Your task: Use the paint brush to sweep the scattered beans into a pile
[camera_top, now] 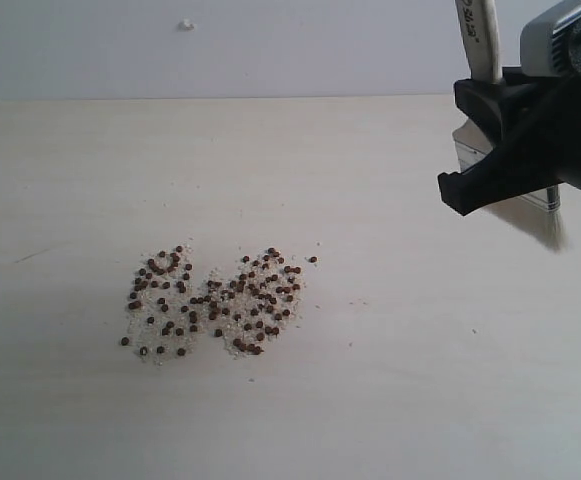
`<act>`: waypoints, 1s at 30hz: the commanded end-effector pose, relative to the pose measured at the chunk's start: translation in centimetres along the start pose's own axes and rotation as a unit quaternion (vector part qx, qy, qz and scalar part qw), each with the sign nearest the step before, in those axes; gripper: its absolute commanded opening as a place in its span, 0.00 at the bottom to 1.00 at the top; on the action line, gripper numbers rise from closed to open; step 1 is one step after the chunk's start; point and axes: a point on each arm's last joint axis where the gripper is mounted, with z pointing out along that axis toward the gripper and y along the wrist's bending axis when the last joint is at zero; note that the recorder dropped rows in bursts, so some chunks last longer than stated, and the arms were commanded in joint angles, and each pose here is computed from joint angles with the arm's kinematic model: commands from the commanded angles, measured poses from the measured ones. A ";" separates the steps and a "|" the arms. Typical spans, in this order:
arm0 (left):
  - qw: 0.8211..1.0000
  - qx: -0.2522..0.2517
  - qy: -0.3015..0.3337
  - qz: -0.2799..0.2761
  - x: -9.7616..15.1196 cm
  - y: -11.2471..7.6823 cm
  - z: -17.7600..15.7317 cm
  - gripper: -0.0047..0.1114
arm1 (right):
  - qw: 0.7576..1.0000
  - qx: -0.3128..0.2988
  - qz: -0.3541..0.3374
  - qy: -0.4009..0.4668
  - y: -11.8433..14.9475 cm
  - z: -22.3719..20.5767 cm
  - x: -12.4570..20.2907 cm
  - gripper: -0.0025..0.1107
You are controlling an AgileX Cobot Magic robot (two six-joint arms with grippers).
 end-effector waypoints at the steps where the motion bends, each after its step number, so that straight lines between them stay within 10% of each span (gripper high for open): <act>1: 0.999 -0.010 -0.036 0.000 -0.6 0.2 -0.6 0.04 | 1.000 0.007 -0.003 -0.013 -0.2 -0.1 -0.2 0.02; 23: 0.986 -0.079 -0.150 0.006 -1.9 0.9 -2.5 0.04 | 1.000 -0.005 -0.005 0.003 0.0 -0.1 0.1 0.02; 30: 0.957 -0.078 -0.123 0.250 -1.7 0.3 -2.5 0.04 | 1.000 0.003 -0.006 -0.008 -0.1 -0.1 -0.1 0.02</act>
